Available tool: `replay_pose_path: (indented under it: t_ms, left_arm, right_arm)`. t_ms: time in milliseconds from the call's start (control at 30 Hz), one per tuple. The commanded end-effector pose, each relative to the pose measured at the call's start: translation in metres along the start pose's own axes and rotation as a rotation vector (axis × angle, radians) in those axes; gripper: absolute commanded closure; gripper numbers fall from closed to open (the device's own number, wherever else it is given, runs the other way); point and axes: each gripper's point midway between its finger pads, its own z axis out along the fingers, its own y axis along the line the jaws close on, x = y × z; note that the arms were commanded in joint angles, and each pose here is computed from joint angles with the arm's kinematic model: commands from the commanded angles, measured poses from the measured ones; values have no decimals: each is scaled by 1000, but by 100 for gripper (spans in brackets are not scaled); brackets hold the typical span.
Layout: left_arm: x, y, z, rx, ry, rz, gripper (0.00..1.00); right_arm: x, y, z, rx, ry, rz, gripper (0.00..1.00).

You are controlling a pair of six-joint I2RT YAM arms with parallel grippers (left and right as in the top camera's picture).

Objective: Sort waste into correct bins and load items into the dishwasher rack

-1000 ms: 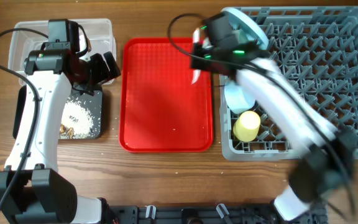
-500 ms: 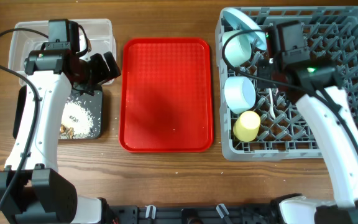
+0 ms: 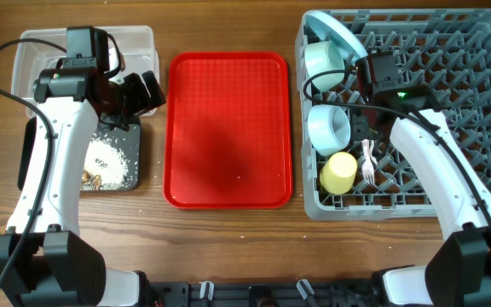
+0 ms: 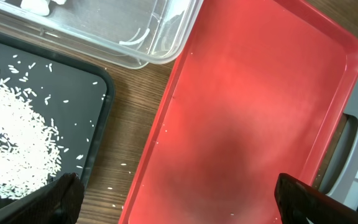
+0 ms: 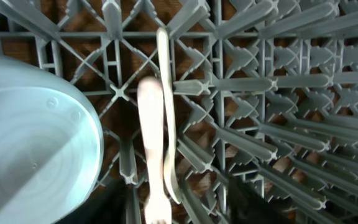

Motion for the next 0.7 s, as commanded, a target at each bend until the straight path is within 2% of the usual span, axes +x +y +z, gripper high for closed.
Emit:
replay_pose_path:
  t_ms: [0, 100, 200, 233, 267, 300, 467, 500, 600, 667]
  left_arm:
    - [-6, -1, -6, 3, -26, 0, 0]
    - [-6, -1, -6, 3, -26, 0, 0]
    - [-6, -1, -6, 3, -26, 0, 0]
    - [-6, -1, -6, 3, -26, 0, 0]
    - [-6, -1, -6, 3, -26, 0, 0]
    - [-6, -1, -6, 3, -26, 0, 0]
    - [-6, -1, -6, 3, -26, 0, 0]
    - [-6, -1, -6, 3, -26, 0, 0]
    - [-6, -1, -6, 3, -26, 0, 0]
    - [-6, -1, -6, 3, -26, 0, 0]
  right_arm:
    - [-12, -5, -27, -26, -53, 46, 42]
    - [-22, -16, -67, -43, -127, 76, 42]
    - [-32, -25, -124, -118, -272, 104, 41]
    - [-35, -27, -147, -154, -333, 109, 37]
    - [-36, -29, -169, -191, -394, 103, 26]
    - [-35, -32, -189, -216, -451, 114, 0]
    - [-15, -57, -254, -243, -667, 173, 0]
    - [1, -68, -278, -252, -746, 194, 0]
    - [14, -75, -291, -251, -790, 206, 0]
    - [30, -76, -289, -248, -761, 199, 0]
